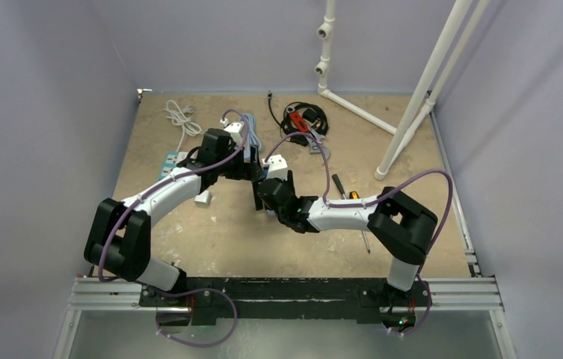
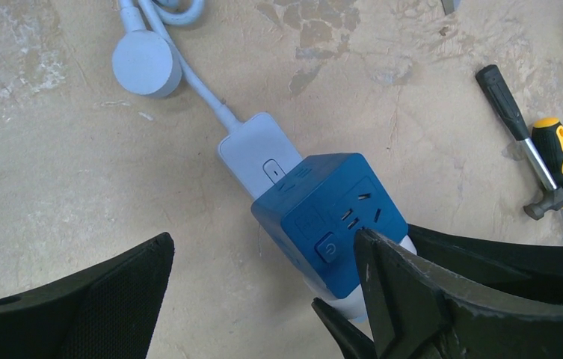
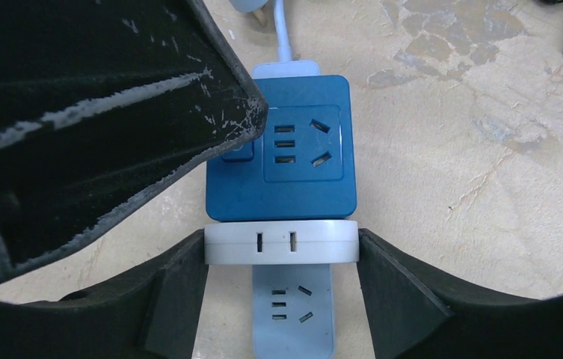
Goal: Pull the plug off the socket
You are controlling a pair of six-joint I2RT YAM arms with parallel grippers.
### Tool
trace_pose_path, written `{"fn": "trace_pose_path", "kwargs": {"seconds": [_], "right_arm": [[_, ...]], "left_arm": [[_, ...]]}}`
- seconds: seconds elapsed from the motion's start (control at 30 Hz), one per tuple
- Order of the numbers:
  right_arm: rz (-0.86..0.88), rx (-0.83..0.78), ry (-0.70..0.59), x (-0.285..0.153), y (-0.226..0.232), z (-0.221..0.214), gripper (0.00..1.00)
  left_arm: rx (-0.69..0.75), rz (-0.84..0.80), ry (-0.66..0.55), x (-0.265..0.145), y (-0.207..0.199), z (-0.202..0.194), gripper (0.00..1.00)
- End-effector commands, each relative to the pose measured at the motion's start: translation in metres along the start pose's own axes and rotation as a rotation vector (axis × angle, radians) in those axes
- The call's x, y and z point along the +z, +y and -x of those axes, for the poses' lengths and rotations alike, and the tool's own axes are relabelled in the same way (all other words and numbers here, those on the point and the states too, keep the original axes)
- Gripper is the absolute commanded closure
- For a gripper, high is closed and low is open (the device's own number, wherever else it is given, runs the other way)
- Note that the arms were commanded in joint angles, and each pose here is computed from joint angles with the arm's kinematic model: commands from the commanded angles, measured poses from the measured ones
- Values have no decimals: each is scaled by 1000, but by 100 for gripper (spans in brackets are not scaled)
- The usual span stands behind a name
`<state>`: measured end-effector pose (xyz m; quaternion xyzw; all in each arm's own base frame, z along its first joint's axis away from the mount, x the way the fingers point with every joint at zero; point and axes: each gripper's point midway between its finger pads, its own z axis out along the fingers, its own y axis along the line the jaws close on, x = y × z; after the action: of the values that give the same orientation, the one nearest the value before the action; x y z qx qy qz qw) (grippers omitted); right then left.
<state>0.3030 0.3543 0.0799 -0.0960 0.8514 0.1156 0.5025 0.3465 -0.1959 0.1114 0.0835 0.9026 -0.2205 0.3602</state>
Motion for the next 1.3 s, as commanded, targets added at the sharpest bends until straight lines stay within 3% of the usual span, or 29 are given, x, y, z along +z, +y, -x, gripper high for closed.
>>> {"fn": "trace_pose_path", "kwargs": {"seconds": [0.0,0.4,0.6,1.03,1.27], "right_arm": [[-21,23,-68,10,-4,26,31],[7,90,-90,6,-16,25,63],[25,133,-107,0,-22,30,76],[-114,138,-199,-9,-51,52,90],[-187,103,-199,-14,-35,38,92]], "left_arm": [[40,-139,11,-2,-38,4,12],[12,-178,89,11,-46,-18,29],[1,-177,131,18,-47,-32,46],[7,-126,206,33,-43,-57,56],[0,-122,235,39,-41,-66,59]]}}
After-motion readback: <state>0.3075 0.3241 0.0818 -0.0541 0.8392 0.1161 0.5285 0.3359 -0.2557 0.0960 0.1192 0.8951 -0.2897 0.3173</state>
